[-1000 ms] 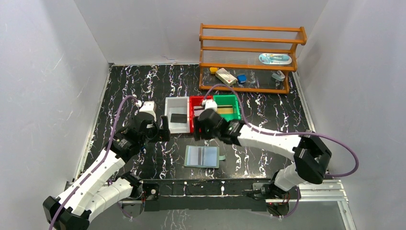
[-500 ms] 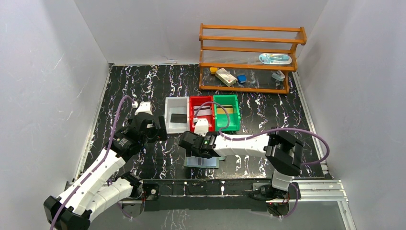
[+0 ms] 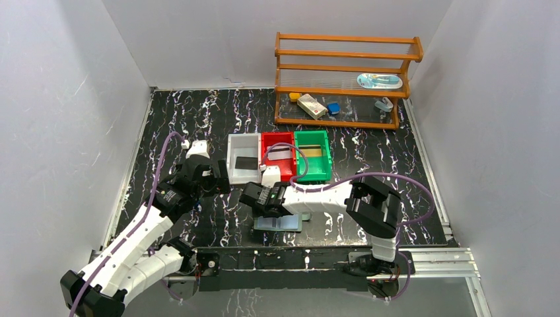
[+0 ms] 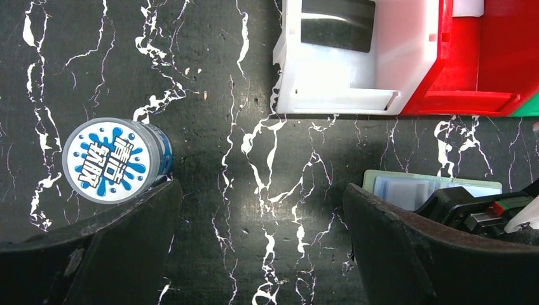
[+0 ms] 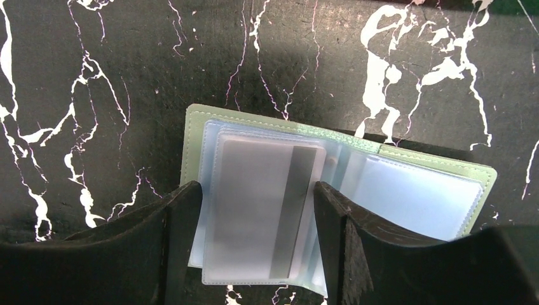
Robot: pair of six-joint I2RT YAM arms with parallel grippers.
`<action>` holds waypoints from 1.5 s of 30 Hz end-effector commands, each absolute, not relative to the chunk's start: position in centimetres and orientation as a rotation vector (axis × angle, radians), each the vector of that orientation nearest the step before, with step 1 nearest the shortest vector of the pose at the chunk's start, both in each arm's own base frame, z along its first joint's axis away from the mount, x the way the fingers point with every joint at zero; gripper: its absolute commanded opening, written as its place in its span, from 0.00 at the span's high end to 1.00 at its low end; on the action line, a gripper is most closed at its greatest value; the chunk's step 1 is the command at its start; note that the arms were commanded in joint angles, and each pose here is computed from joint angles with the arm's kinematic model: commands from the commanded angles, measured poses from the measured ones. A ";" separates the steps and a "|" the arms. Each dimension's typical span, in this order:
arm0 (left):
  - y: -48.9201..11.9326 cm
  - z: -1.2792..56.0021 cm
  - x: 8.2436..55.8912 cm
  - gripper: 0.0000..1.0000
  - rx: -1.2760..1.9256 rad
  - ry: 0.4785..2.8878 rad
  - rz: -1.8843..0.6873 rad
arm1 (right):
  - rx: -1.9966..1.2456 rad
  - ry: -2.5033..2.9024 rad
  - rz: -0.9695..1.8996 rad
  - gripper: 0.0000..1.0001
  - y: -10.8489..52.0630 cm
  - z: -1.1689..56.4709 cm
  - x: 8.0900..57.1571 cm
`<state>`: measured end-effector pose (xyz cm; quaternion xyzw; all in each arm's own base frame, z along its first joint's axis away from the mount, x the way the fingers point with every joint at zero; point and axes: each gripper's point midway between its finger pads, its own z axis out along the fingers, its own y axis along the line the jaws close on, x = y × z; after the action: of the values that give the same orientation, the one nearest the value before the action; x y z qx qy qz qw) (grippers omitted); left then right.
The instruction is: Take the credit cards out of the card holder
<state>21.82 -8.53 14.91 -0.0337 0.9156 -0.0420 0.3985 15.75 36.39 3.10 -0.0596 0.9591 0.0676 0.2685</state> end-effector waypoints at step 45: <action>-8.6 14.8 21.9 0.02 -0.080 2.348 -0.093 | 0.015 2.658 0.483 0.37 35.9 1.2 14.8</action>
<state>21.64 -8.64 14.04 -0.0279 0.9241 -0.0355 0.3796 15.91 36.04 3.16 -0.0041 0.9567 0.1536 0.2471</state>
